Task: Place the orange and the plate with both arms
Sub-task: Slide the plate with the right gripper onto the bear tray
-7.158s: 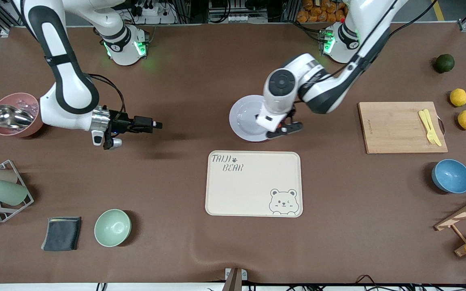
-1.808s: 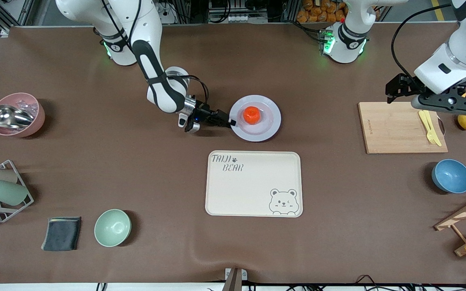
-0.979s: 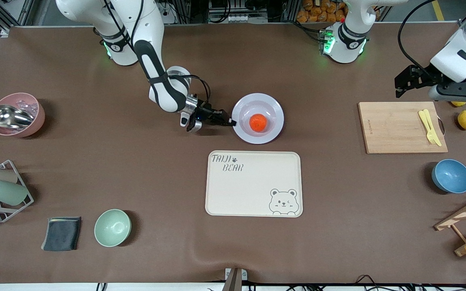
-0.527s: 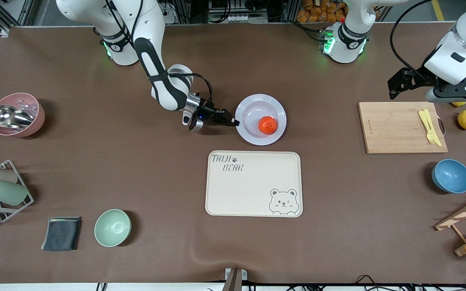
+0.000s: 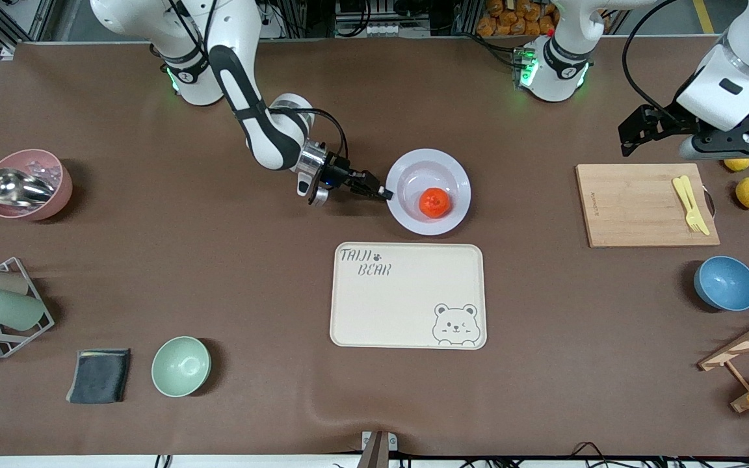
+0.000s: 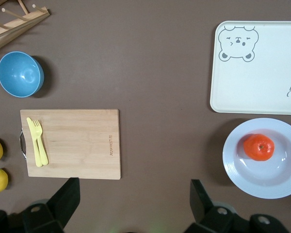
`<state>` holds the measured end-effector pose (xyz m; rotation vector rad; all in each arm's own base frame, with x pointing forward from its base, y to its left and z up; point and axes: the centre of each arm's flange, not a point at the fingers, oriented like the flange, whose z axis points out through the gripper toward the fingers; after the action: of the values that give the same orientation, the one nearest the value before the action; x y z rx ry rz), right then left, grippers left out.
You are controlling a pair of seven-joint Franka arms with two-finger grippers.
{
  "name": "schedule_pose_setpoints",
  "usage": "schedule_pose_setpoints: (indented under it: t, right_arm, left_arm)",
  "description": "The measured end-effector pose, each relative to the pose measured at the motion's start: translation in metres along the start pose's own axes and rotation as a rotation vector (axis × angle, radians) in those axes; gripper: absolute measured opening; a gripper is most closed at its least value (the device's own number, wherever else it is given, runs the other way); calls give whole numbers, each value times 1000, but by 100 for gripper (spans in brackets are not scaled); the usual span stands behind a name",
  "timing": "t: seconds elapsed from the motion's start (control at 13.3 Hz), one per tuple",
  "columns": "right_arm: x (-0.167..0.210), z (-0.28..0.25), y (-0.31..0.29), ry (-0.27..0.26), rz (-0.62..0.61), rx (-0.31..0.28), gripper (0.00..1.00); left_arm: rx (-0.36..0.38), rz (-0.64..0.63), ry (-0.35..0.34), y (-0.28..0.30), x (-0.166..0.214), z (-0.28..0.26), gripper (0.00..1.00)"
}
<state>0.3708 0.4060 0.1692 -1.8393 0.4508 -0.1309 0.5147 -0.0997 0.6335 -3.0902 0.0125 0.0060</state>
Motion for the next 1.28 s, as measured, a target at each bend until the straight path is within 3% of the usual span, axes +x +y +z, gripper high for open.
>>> schedule_pose_setpoints:
  t: [0.3,0.6,0.9,1.28]
  right_arm:
    - [16,-3,-31,34,42,49,4]
    - [67,-11,-60,134,63,71,4]
    - [107,3,-72,213,70,50,4]
    - [161,25,-22,262,82,17,4]
  left_arm:
    - [1,6,1,3,-1,-1,100]
    - [1,6,0,3,-1,-1,100]
    - [0,6,1,3,-1,-1,100]
    - [0,2,1,1,-1,-2,100]
